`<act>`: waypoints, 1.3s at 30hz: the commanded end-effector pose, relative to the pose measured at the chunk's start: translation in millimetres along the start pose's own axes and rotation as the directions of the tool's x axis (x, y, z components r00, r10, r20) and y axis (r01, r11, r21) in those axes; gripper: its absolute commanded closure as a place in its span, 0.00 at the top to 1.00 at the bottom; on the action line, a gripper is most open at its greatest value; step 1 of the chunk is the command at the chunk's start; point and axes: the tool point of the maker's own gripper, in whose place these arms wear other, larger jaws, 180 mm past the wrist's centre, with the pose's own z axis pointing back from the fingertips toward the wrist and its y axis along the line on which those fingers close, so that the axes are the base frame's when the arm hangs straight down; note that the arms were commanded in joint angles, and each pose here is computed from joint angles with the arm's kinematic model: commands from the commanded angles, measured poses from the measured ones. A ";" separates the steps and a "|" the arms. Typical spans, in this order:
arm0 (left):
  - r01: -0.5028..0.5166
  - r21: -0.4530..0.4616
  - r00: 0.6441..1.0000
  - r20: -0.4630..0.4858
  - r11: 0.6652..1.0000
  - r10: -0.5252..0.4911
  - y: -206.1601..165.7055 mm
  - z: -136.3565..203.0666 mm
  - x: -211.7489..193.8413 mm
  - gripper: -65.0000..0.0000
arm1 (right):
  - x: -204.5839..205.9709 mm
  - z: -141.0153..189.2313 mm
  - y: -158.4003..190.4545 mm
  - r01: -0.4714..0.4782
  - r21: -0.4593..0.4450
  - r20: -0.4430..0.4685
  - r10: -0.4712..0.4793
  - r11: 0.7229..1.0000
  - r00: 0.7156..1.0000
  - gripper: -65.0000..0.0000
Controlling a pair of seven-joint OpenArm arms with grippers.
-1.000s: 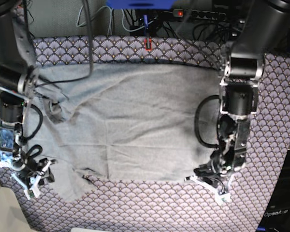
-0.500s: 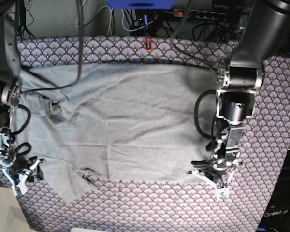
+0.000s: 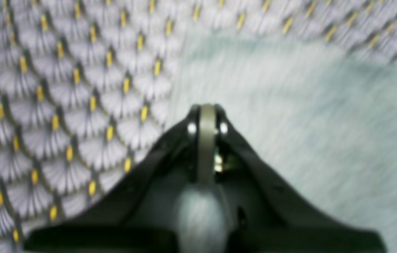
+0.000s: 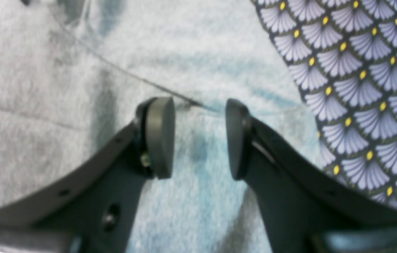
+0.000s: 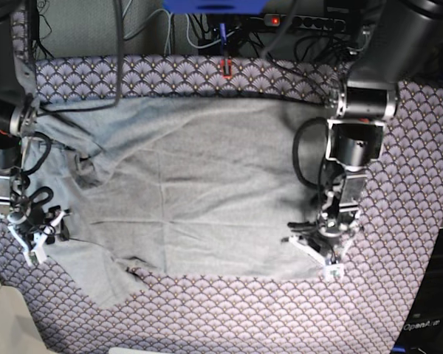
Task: Fold the T-shirt properly
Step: 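Lower both grippers onto the shirt body near the hem, then move both grippers back toward the collar edge of the shirt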
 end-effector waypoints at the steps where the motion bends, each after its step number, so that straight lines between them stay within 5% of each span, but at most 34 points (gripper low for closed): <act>1: -0.007 -0.005 0.997 0.079 1.000 0.007 -1.5 0.0 36.7 0.00 | 35.1 6.3 -17.4 -0.001 -0.036 0.100 0.004 0.999 0.995 0.40; 7: -0.006 -0.005 0.998 0.069 1.000 0.006 -0.9 -0.2 34.9 0.00 | 36.0 7.2 -19.2 -0.002 -0.039 0.103 0.006 0.999 0.995 0.40; 13: 0.005 -0.068 0.998 -0.064 0.998 -0.010 -18.0 6.6 18.2 0.00 | 17.9 12.3 -25.5 0.016 -0.052 0.079 -0.012 0.999 0.997 0.40; 16: 0.032 -0.182 0.999 -0.016 0.983 -0.036 -41.8 31.0 27.3 0.00 | -8.9 19.4 -24.7 0.053 -0.029 0.052 -0.052 0.998 0.997 0.39; 21: 0.064 -0.240 0.993 0.113 0.969 -0.038 -54.7 87.9 44.4 0.00 | -45.4 34.4 -28.6 0.086 -0.066 0.051 -0.083 0.994 0.995 0.39; 27: 0.113 -0.267 0.978 0.202 0.957 -0.059 -63.7 140.7 51.3 0.00 | -24.9 72.1 -2.9 -0.048 -0.132 0.234 0.078 0.990 0.969 0.39; 35: 0.125 -0.302 0.985 0.151 0.945 -0.083 -73.6 173.0 11.8 0.00 | 42.1 150.2 37.9 -0.173 -0.282 0.431 0.285 0.944 0.856 0.39; 39: 0.170 -0.339 0.985 0.066 0.925 -0.157 -84.6 178.1 -34.0 0.00 | 24.7 182.3 24.8 -0.083 -0.392 0.378 0.243 0.916 0.894 0.40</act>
